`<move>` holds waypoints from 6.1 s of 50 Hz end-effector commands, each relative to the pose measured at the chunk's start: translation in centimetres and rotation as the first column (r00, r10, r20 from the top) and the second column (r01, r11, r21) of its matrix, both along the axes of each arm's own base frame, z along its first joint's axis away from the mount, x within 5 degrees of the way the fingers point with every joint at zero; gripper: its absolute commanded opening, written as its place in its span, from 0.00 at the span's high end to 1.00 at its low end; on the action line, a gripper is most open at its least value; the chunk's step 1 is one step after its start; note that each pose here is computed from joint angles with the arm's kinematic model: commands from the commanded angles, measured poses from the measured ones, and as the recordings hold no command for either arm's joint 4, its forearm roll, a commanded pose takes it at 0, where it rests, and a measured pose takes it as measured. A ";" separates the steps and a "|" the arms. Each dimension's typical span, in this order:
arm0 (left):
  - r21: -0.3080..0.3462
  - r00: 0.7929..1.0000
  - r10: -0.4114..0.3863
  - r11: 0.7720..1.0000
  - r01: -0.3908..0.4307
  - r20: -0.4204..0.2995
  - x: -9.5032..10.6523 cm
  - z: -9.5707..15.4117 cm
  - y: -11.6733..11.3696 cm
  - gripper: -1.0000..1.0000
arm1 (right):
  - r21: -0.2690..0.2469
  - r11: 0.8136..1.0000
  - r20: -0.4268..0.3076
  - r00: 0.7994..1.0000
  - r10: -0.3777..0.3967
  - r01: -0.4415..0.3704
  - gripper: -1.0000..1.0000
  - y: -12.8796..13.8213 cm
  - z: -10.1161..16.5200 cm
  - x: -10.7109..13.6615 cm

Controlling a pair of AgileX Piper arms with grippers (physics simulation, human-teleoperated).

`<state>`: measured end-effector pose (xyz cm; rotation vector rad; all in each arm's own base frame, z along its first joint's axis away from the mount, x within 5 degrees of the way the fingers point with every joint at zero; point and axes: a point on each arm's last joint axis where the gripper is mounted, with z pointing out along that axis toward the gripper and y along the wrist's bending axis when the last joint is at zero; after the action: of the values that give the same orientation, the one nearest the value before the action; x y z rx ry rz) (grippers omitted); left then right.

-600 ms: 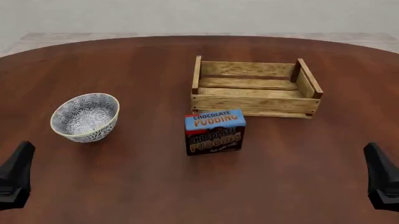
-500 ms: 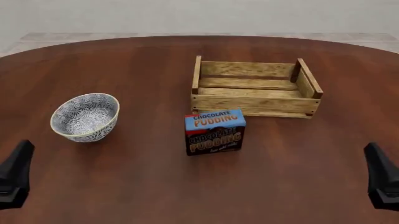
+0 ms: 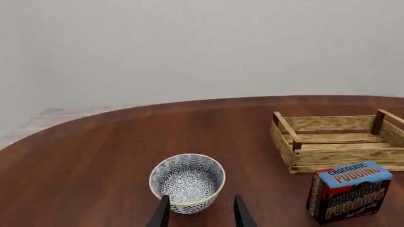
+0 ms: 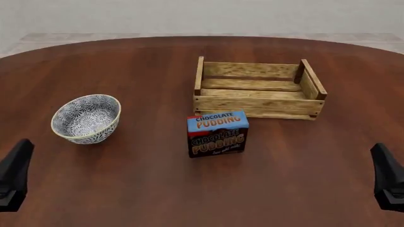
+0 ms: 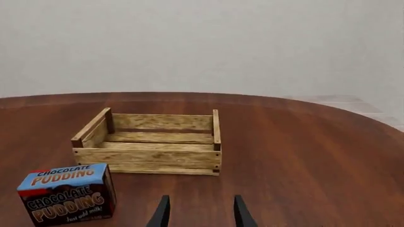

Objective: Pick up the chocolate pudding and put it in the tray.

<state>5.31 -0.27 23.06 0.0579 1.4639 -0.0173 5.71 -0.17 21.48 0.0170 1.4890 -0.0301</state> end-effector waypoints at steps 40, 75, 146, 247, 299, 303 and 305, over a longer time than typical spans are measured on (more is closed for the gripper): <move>0.250 0.910 -0.299 0.894 0.372 -0.287 12.5 3.7 -7.2 0.00 | 0.019 1.000 -0.010 1.000 0.002 -0.002 0.00 0.0 -0.1 0.4; 0.262 0.797 -0.414 0.790 0.554 -0.439 16.2 4.3 -13.3 0.00 | 0.006 1.000 -0.012 1.000 0.002 -0.002 0.00 0.0 0.0 0.6; 0.423 0.657 -0.460 0.516 0.745 -0.597 16.9 3.5 -19.5 0.00 | -0.021 1.000 -0.018 1.000 -0.002 0.001 0.00 0.0 0.0 1.0; 0.650 0.695 -0.404 0.266 0.712 -0.595 18.8 0.1 -18.7 0.00 | -0.033 0.999 -0.019 1.000 -0.003 0.003 0.00 0.0 0.1 1.0; 0.629 0.670 -0.436 0.259 0.733 -0.601 19.9 -0.3 -21.7 0.00 | -0.043 0.999 -0.017 1.000 -0.007 0.006 0.00 -0.1 0.0 1.0; 0.627 0.667 -0.440 0.258 0.735 -0.601 19.9 -0.5 -22.0 0.00 | -0.046 0.999 -0.017 1.000 -0.007 0.006 0.00 -0.1 0.0 1.1; 0.626 0.665 -0.442 0.256 0.736 -0.602 19.8 -0.6 -22.0 0.00 | -0.046 0.999 -0.018 1.000 -0.008 0.007 0.00 -0.1 0.0 1.1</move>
<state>25.26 -21.81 22.84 1.5422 1.5498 0.0800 6.78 -0.22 21.53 -0.0140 1.5051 -0.0683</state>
